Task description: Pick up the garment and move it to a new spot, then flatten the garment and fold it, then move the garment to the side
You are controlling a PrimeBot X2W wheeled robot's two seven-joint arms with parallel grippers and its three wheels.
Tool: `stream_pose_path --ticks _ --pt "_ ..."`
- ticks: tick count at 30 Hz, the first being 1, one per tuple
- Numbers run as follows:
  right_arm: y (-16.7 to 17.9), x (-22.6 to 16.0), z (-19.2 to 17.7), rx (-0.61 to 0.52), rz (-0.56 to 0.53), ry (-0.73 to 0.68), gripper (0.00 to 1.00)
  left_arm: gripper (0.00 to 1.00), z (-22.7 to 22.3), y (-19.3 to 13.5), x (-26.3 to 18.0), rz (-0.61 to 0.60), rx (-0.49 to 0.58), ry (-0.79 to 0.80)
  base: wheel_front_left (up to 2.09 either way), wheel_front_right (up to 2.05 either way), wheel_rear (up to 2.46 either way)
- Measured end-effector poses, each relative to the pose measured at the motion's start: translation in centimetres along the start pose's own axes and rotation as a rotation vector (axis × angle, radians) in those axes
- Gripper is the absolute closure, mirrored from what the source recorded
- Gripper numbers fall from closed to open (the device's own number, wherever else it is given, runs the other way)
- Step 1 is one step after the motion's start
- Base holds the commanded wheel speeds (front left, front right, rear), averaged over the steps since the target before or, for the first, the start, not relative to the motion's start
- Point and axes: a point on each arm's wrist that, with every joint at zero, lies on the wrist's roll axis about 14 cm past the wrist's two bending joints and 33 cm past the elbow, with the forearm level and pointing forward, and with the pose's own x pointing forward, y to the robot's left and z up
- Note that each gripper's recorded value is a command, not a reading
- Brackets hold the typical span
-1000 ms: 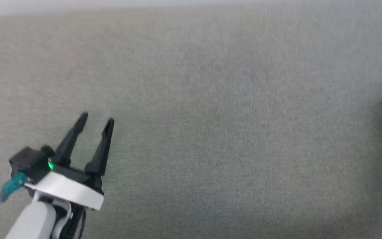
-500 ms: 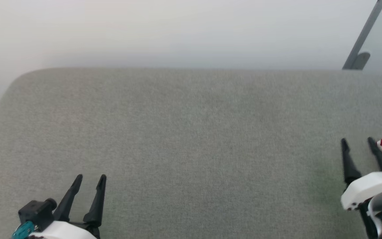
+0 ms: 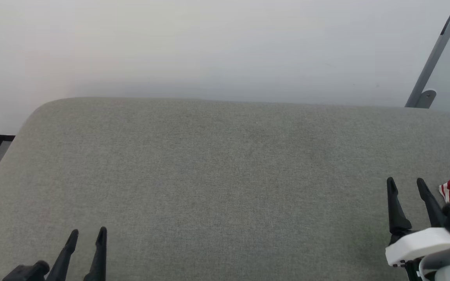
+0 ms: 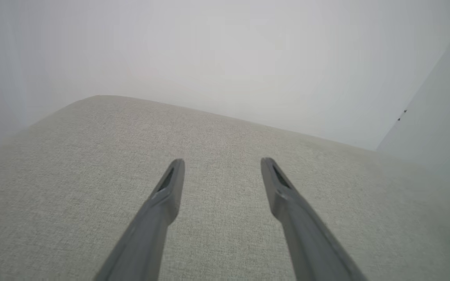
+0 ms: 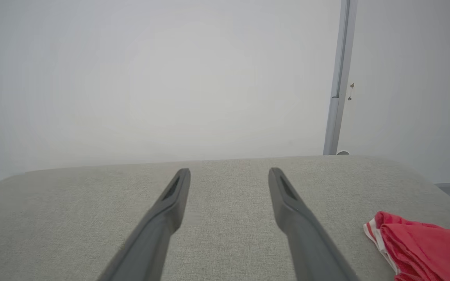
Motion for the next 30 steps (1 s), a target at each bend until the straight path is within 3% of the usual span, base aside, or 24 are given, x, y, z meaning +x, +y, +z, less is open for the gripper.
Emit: stream_pose_path --ticks 25,26,30 --pt "-0.1 -2.5 0.2 0.019 -0.033 -0.020 0.00 0.00 1.0 0.3 -1.4 0.007 0.018 -0.032 0.00 0.00 0.00" --pt "-0.1 -2.5 -0.1 0.021 -0.034 -0.013 1.00 1.00 0.8 0.3 -1.4 0.010 0.015 -0.026 0.00 0.00 0.00" --pt "-0.4 -3.5 -2.1 0.035 -0.052 0.051 1.00 1.00 -0.8 0.0 -1.7 0.023 -0.014 0.018 0.00 0.00 0.00"
